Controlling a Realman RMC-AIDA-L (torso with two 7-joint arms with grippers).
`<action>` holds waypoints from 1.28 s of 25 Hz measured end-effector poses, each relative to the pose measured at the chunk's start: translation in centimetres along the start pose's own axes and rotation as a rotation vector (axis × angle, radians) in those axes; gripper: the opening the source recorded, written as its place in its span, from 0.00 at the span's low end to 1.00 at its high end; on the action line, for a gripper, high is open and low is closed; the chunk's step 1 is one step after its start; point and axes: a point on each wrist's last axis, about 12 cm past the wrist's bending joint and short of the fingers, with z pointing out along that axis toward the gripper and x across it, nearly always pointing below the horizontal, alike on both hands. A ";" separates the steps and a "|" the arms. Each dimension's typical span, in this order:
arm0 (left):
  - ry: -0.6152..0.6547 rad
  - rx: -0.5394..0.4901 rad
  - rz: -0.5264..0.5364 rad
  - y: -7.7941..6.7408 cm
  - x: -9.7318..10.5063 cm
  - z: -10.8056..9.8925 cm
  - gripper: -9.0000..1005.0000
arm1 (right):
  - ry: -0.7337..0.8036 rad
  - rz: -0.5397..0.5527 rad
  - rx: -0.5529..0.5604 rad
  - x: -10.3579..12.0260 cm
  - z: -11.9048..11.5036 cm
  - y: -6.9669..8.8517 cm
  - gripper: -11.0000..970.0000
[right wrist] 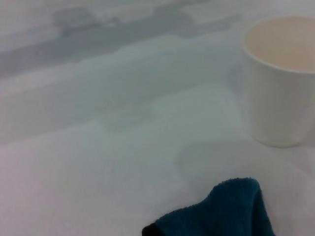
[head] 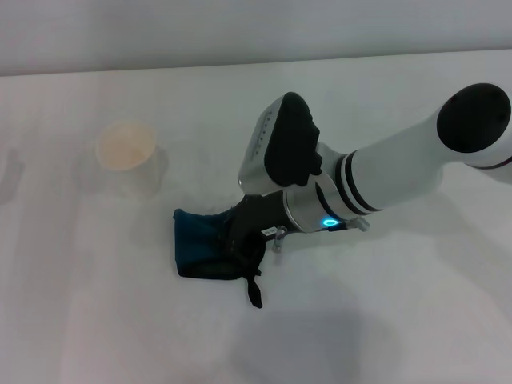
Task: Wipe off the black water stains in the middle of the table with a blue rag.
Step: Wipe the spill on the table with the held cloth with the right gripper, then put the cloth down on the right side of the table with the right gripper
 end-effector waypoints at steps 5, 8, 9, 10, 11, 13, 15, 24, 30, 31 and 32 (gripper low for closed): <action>0.002 0.005 -0.005 -0.1 0.0 0.1 0.88 | -0.070 0.026 0.149 -0.6 -0.5 -2.2 0.10; 0.002 0.007 -0.005 -0.2 0.0 0.1 0.88 | -0.110 0.121 0.253 0.1 -1.8 -4.7 0.10; 0.002 0.007 -0.005 -0.2 0.0 0.1 0.88 | -0.117 0.156 0.274 0.5 -2.3 -5.5 0.10; 0.000 0.006 -0.005 -0.1 0.0 0.2 0.88 | -0.124 0.195 0.291 1.1 -2.9 -6.2 0.10; -0.003 0.003 -0.007 -0.1 -0.1 0.2 0.88 | -0.129 0.230 0.307 1.6 -3.5 -6.9 0.10; -0.006 -0.001 -0.005 0.0 -0.1 0.2 0.88 | -0.142 0.295 0.330 2.7 -4.7 -8.0 0.10; -0.007 -0.002 -0.003 0.1 -0.2 0.2 0.88 | -0.155 0.357 0.345 4.0 -6.0 -8.7 0.10; -0.013 -0.008 0.018 0.4 -0.6 0.4 0.88 | -0.226 0.546 0.288 8.3 -9.3 -8.5 0.11; -0.021 -0.014 0.020 0.5 -0.8 0.5 0.88 | -0.228 0.544 0.330 9.4 -9.5 -7.7 0.14; -0.021 -0.015 0.020 0.6 -0.8 0.5 0.88 | -0.228 0.545 0.334 9.5 -9.5 -7.7 0.14; -0.021 -0.015 0.021 0.6 -0.8 0.5 0.88 | -0.228 0.546 0.335 9.5 -9.4 -7.7 0.15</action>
